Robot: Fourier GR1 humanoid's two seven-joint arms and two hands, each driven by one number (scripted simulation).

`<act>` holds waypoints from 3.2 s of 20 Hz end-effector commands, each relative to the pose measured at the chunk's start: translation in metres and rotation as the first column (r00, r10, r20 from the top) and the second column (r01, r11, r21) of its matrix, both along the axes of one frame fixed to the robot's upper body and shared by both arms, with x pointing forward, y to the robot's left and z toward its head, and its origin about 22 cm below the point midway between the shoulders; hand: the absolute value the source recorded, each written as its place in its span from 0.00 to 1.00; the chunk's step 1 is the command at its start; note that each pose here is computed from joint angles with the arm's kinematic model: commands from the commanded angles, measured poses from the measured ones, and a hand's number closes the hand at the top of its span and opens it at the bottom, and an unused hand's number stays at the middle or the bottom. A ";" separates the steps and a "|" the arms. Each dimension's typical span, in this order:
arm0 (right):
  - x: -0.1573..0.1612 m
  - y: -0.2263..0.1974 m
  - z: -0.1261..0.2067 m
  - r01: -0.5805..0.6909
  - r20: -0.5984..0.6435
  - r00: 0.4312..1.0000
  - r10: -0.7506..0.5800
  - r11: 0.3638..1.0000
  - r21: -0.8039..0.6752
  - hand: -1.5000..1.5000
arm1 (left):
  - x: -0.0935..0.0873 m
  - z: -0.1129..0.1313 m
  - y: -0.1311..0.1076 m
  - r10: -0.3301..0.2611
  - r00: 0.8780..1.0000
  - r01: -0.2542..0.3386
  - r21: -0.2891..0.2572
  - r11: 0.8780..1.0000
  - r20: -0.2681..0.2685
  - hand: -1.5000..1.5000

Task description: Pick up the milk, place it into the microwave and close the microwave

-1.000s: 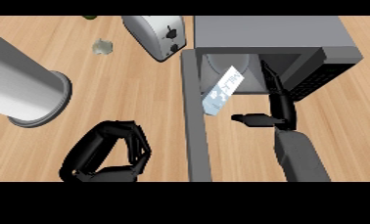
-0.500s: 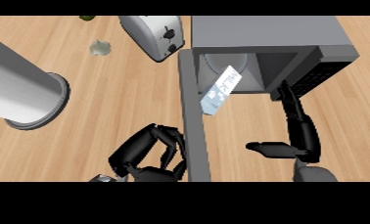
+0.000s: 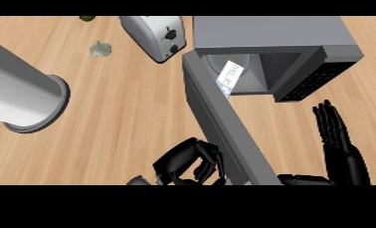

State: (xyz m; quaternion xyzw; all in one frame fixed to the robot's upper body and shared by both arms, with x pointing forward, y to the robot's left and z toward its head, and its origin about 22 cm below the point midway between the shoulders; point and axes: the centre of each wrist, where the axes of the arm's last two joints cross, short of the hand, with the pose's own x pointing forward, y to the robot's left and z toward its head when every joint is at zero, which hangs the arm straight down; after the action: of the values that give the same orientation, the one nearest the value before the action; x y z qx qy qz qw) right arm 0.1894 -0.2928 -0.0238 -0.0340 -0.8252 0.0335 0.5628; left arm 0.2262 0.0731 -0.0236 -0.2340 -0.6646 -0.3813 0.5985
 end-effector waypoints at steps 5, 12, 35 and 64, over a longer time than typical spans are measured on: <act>-0.019 -0.013 0.041 -0.043 0.036 0.999 0.041 0.998 0.049 0.00 | 0.002 -0.010 -0.055 0.029 0.998 -0.034 0.076 0.997 0.063 1.00; -0.008 -0.027 0.071 -0.162 0.077 0.985 0.157 0.985 0.066 0.00 | -0.001 -0.002 -0.067 0.205 0.978 -0.203 -0.058 0.977 0.025 1.00; 0.008 -0.010 0.129 -0.490 0.171 0.864 0.473 0.869 0.070 0.00 | 0.093 0.064 -0.079 0.524 0.851 -0.510 -0.226 0.830 0.004 1.00; 0.013 -0.024 0.169 -0.541 0.190 0.830 0.524 0.839 0.051 0.00 | 0.127 0.072 -0.066 0.611 0.789 -0.574 -0.426 0.700 -0.060 1.00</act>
State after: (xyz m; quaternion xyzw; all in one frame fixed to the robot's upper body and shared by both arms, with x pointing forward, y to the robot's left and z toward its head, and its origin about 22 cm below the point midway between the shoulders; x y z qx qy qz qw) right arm 0.2027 -0.3147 0.1432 0.2230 -0.8473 0.1487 0.4584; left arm 0.3309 0.0036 0.0364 -0.1317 -0.7926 -0.0364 0.5942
